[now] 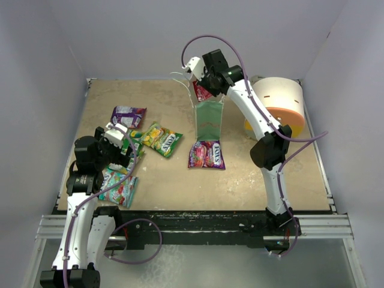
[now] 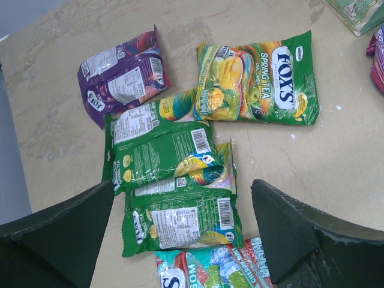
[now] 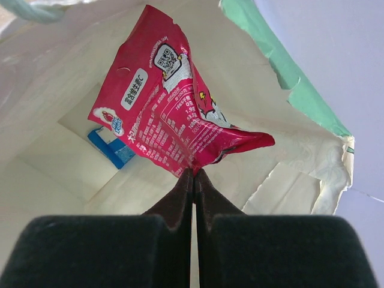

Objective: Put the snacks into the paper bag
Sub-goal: Place the snack in the paper bag, then pick up the snack from the center of the board.

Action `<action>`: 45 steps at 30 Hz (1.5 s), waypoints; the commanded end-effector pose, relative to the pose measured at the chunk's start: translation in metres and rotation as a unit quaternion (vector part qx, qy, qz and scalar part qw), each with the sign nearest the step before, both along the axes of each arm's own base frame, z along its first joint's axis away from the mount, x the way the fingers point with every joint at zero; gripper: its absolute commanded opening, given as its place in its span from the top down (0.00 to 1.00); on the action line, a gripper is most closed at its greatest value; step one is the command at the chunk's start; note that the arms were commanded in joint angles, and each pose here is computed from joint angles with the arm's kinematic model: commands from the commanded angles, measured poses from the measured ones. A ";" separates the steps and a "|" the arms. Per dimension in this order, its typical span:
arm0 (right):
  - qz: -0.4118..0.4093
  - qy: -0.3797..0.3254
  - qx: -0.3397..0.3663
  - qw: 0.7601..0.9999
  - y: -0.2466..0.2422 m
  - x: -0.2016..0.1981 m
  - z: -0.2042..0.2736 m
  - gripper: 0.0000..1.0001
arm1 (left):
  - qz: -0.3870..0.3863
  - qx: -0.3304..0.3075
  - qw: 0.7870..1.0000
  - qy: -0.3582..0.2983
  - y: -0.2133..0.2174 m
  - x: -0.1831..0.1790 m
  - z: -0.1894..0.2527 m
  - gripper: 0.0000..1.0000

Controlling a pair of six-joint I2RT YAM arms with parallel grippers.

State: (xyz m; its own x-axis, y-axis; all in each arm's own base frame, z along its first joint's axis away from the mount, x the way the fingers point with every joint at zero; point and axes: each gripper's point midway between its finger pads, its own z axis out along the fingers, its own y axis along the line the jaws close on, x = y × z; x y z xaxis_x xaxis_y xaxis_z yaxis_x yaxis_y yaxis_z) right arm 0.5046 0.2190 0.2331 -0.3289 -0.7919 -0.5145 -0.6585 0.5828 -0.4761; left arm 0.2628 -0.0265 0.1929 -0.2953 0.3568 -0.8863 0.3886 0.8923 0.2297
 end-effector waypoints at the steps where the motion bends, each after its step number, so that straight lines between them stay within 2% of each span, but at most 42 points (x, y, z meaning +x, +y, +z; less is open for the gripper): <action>1: -0.013 -0.028 -0.002 1.000 -0.007 0.006 0.017 1.00 | -0.009 0.005 1.000 -0.027 -0.001 0.005 0.011 0.01; 9: -0.022 -0.028 -0.020 0.999 -0.016 0.010 0.012 1.00 | -0.011 0.005 1.000 -0.027 -0.001 0.004 0.011 0.01; 18: -0.026 -0.038 -0.014 0.999 -0.017 0.008 0.019 0.91 | -0.011 0.006 0.999 -0.030 -0.001 0.004 0.012 0.01; 34: -0.019 -0.077 0.016 0.997 -0.017 0.002 0.059 0.59 | -0.003 0.009 0.999 -0.035 0.002 0.004 0.015 0.01; 45: -0.015 -0.133 0.078 0.988 -0.018 -0.019 0.119 0.40 | 0.076 0.039 0.996 -0.025 0.032 0.015 0.017 0.01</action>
State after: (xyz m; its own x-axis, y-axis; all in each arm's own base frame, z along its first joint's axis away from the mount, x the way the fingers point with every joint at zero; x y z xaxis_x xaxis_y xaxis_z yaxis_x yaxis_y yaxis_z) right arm 0.4982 0.2020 0.2979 -0.2701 -0.7543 -0.5984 -0.5563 0.6295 -0.5425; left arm 0.2661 -0.0128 0.1912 -0.3223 0.3655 -0.8732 0.3261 0.9089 0.2600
